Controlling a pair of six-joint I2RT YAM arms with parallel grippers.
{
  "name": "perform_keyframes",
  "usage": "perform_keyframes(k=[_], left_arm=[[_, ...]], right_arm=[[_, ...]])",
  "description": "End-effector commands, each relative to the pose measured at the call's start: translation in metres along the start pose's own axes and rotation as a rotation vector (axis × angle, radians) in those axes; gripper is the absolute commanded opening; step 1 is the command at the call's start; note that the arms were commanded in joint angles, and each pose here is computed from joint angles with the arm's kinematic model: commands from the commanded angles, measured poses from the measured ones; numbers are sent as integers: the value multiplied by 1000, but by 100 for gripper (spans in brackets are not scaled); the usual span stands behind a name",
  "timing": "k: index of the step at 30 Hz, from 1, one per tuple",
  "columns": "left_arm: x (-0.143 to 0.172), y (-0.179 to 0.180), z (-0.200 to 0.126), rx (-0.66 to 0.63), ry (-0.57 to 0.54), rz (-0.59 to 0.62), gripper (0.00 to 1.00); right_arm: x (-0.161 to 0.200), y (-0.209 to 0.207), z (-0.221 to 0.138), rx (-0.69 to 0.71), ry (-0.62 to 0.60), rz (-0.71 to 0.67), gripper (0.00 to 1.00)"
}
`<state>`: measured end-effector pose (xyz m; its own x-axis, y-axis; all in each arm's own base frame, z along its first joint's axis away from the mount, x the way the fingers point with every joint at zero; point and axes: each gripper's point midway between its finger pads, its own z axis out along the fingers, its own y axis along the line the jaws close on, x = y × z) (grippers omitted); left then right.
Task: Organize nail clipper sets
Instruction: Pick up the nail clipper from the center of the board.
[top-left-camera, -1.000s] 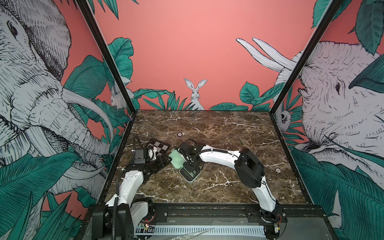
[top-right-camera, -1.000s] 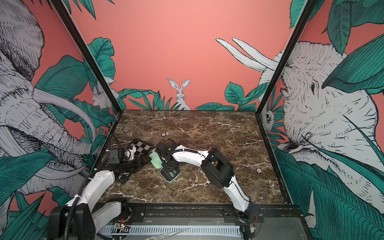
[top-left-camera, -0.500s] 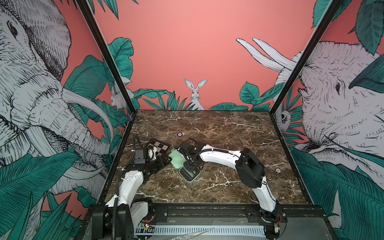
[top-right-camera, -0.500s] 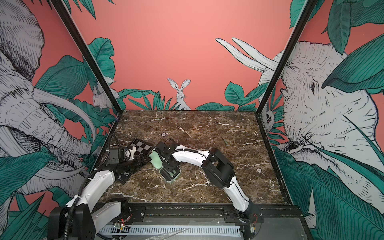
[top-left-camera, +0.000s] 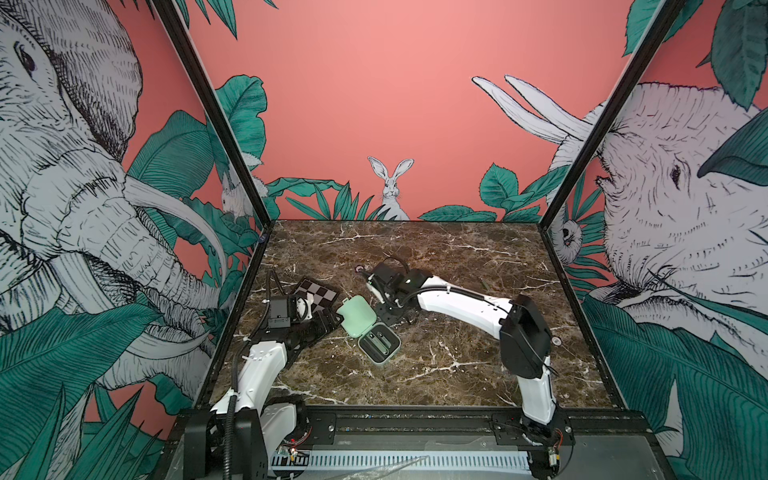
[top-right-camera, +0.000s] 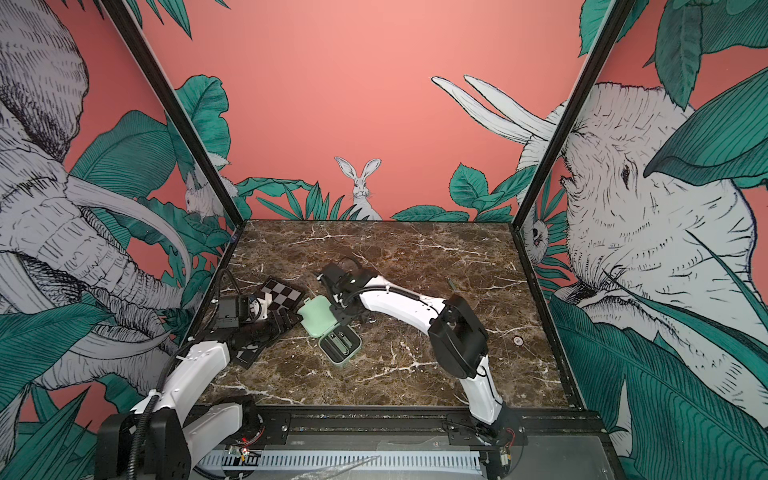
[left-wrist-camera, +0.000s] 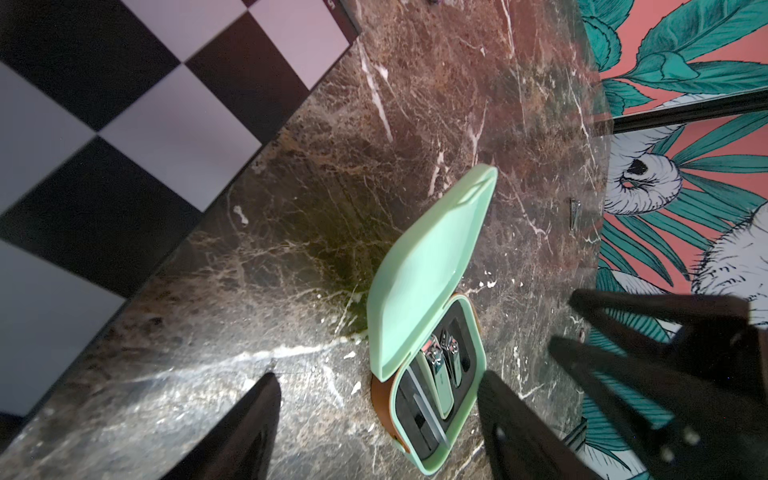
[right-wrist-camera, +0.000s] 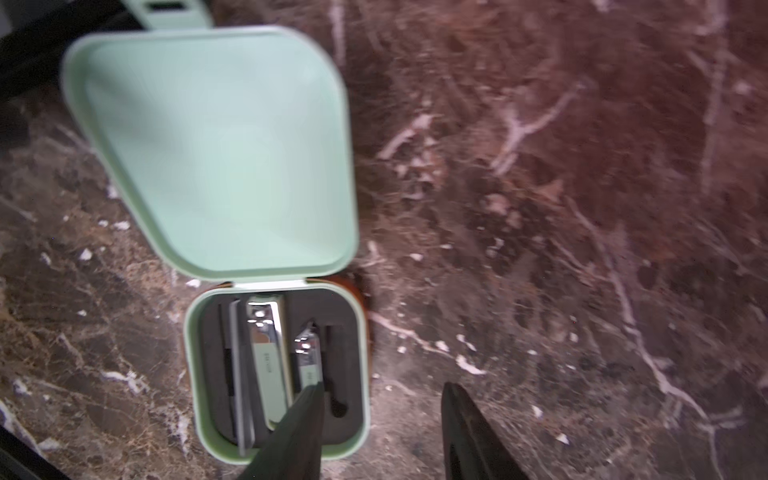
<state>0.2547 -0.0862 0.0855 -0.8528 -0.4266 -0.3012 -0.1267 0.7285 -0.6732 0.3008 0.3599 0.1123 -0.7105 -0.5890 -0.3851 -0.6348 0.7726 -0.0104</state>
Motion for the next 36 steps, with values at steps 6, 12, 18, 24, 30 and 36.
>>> perform_keyframes(k=[6, 12, 18, 24, 30, 36], left_arm=[[-3, -8, -8, 12, -14, 22, 77], [-4, -6, -5, 10, -10, 17, 77], [-2, -11, -5, 38, 8, 16, 77], [-2, -8, -4, 27, 11, 11, 77], [-4, -8, -2, 25, 12, 7, 77], [-7, -7, -1, 19, 13, 2, 77]], right_arm=[[61, -203, -7, 272, 78, 404, 66], [98, -269, 2, 324, 158, 549, 67], [103, -298, 14, 325, 191, 606, 62], [103, -320, 26, 290, 200, 657, 47], [103, -332, 38, 281, 223, 668, 41], [103, -338, 48, 265, 236, 665, 37]])
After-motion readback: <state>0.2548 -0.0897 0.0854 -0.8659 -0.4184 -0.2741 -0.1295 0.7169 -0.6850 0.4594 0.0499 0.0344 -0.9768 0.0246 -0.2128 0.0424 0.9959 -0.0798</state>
